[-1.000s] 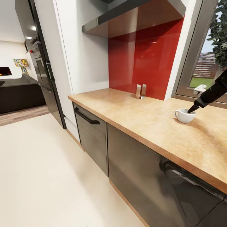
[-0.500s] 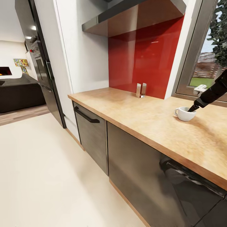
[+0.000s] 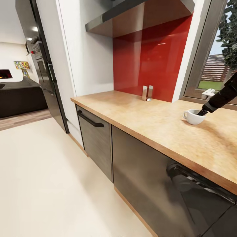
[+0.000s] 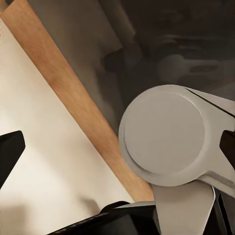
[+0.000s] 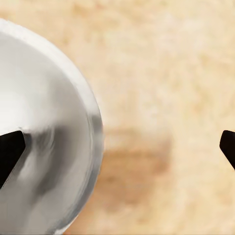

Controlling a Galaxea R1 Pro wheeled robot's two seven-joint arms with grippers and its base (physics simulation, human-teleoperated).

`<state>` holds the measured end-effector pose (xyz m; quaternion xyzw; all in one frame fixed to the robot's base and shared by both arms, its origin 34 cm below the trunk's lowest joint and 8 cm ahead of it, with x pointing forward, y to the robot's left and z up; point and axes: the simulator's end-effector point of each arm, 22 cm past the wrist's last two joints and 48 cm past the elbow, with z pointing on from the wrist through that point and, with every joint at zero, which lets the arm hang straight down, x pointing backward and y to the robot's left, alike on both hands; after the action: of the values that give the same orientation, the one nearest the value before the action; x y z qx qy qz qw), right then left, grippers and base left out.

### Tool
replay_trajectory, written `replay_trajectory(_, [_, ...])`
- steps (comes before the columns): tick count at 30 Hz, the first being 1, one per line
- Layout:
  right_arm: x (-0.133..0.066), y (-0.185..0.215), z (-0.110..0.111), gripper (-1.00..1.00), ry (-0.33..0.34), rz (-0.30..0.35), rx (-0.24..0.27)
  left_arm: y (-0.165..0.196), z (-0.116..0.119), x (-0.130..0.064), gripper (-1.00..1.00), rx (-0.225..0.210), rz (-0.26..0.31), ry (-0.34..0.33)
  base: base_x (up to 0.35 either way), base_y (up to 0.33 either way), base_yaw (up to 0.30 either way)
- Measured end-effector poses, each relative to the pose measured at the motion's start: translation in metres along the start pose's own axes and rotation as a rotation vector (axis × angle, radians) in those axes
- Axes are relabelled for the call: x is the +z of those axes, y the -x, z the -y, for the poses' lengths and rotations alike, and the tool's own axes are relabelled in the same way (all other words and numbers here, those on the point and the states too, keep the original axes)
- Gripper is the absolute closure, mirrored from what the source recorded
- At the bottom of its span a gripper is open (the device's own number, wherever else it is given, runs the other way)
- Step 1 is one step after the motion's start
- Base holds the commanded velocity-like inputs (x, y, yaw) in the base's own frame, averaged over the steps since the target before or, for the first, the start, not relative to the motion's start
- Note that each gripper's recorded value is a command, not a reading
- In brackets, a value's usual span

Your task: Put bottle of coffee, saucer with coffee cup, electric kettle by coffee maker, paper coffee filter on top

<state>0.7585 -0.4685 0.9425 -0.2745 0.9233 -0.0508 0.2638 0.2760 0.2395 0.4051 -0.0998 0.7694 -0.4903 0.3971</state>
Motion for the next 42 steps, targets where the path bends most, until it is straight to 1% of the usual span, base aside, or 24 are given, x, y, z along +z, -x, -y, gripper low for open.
replay_trajectory(4, [0.006,-0.005,-0.005,-1.0,0.011,0.0,0.0,-0.006,-0.007,0.0,-1.0,0.0,0.0,0.0,0.0,0.0,0.0])
replay_trajectory(14, [0.006,-0.005,-0.006,-1.0,0.012,0.0,0.0,-0.006,-0.007,0.0,-1.0,0.0,0.0,0.0,0.0,0.0,0.0])
replay_trajectory(15, [0.006,-0.005,-0.006,1.0,0.012,0.0,0.0,-0.006,-0.007,0.0,-1.0,0.0,0.0,0.0,0.0,0.0,0.0])
replay_trajectory(22, [0.004,-0.004,-0.004,1.0,0.005,0.005,-0.008,-0.006,-0.007,0.0,-1.0,0.0,0.0,-0.001,0.0,0.0,0.0])
replay_trajectory(25, [0.0,-0.002,-0.002,1.0,-0.002,0.008,-0.009,-0.006,-0.007,0.0,-1.0,0.0,0.0,0.0,0.0,0.0,0.0])
replay_trajectory(34, [0.002,-0.004,-0.003,1.0,0.0,0.004,-0.008,-0.006,-0.007,0.0,-1.0,0.0,0.0,0.0,0.0,0.0,0.0])
replay_trajectory(36, [0.003,-0.003,-0.004,1.0,0.013,0.001,-0.001,-0.003,-0.003,0.0,-1.0,0.0,0.0,0.0,0.0,0.0,0.0])
replay_trajectory(42, [-0.007,0.006,0.0,1.0,0.014,0.001,-0.001,0.006,0.007,0.0,-1.0,0.001,0.0,-0.001,0.0,0.0,0.0])
